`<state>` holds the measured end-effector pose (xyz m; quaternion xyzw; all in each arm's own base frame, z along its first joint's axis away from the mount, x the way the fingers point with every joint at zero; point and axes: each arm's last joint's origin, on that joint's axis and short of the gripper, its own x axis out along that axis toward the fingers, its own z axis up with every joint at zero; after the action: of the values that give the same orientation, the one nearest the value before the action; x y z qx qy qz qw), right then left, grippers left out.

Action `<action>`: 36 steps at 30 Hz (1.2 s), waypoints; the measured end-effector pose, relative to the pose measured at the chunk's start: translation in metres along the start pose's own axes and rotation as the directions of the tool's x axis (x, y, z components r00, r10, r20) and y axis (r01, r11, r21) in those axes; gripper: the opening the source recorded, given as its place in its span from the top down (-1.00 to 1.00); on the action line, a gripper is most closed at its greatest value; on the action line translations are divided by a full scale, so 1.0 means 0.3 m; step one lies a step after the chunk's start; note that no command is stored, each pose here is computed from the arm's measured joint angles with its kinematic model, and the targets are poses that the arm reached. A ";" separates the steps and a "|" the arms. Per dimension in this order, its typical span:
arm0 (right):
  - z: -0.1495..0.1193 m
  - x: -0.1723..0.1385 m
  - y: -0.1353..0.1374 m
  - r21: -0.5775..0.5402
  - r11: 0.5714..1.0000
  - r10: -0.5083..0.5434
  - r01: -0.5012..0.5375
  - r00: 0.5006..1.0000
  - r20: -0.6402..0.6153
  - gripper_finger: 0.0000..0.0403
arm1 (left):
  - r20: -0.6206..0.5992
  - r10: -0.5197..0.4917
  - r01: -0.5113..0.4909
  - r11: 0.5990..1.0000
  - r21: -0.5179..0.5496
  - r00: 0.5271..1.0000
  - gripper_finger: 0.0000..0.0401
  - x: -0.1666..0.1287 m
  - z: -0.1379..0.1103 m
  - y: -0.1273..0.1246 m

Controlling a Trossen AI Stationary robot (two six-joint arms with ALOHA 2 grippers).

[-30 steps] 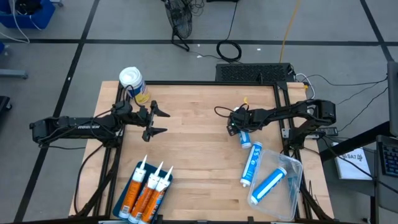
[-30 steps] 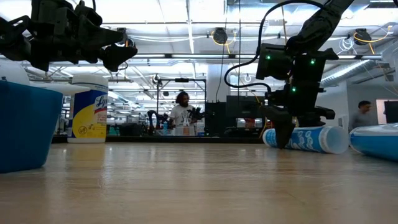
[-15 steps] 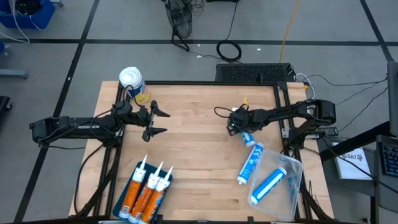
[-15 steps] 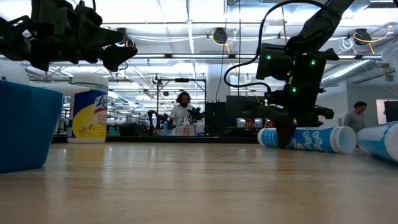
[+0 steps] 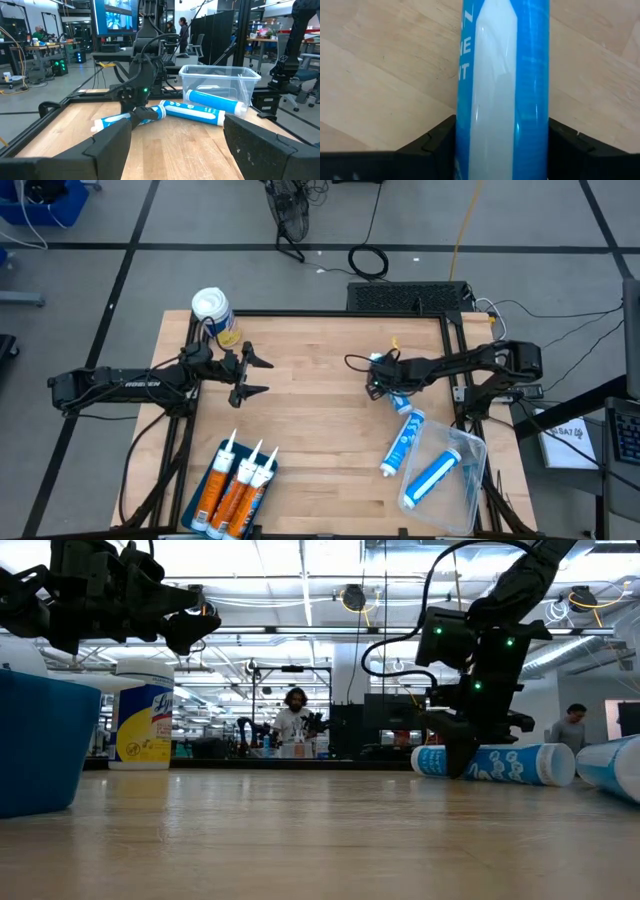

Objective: Pick & place silicon tubes, Sealant and Lysol wipes
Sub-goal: Put the left blue sealant into the transparent bin

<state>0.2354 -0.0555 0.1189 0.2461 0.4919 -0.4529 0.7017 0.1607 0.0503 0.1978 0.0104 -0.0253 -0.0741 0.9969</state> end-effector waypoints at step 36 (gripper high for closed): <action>-0.143 -0.215 0.132 -0.373 0.782 0.617 -0.498 0.700 0.360 -0.02 | 0.001 0.000 0.000 1.000 0.000 1.000 -0.55 0.000 0.000 0.000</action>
<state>0.2433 0.0224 0.1567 0.1795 0.2631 -0.1968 0.9273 0.1607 0.0503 0.1979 0.0106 -0.0256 -0.0742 0.9969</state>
